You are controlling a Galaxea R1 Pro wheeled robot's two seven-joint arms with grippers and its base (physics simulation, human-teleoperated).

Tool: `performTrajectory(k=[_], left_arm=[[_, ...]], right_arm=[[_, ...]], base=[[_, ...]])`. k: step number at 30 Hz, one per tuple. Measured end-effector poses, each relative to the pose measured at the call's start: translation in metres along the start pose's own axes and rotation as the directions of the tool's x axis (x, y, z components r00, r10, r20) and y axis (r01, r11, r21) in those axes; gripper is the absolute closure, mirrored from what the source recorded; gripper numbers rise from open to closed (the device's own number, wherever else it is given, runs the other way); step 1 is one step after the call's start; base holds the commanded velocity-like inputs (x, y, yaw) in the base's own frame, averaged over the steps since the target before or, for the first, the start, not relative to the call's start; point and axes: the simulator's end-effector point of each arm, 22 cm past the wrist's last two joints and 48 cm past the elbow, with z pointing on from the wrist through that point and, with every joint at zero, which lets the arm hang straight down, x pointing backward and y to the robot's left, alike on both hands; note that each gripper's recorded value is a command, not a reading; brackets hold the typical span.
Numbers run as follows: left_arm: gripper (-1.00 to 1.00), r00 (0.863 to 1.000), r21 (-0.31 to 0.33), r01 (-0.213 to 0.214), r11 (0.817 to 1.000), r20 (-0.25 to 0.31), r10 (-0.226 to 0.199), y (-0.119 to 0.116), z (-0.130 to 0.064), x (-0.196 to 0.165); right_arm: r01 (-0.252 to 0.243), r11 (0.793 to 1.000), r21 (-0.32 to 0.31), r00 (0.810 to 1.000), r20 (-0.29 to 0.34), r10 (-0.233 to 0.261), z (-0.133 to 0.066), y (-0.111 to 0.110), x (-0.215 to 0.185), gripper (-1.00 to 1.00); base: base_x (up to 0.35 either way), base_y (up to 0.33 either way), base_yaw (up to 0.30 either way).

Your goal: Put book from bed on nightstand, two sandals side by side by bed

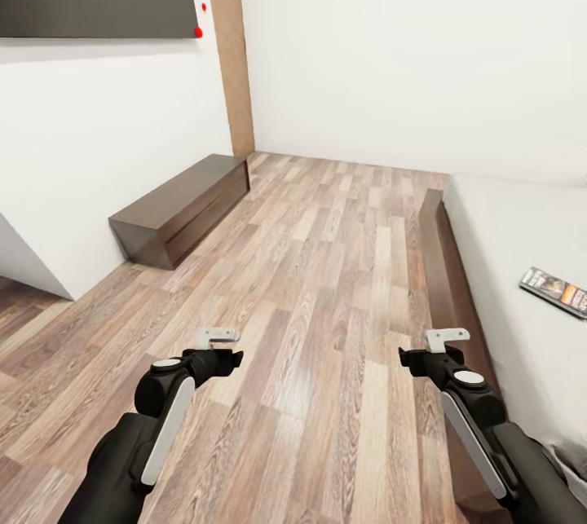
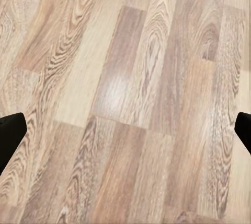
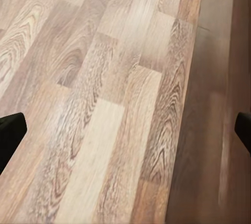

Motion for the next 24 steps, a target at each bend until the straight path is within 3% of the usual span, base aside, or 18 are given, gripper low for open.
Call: performTrajectory(k=[7, 24], left_arm=[[-1.0, 1.0, 0.002, 0.003, 1.0, -0.001, -0.003, -0.001, -0.01, -0.011], [-1.0, 1.0, 0.003, 0.004, 1.0, -0.001, -0.004, -0.003, -0.032, -0.035]], right_arm=[[0.0, 1.0, 0.0, 1.0, 0.0, 0.0, -0.008, -0.003, -0.012, -1.0], [0.0, 1.0, 0.002, 1.0, -0.004, 0.0, -0.027, -0.009, -0.037, -1.0]], base=[[0.121, 0.0, -0.006], [0.322, 0.0, 0.0]])
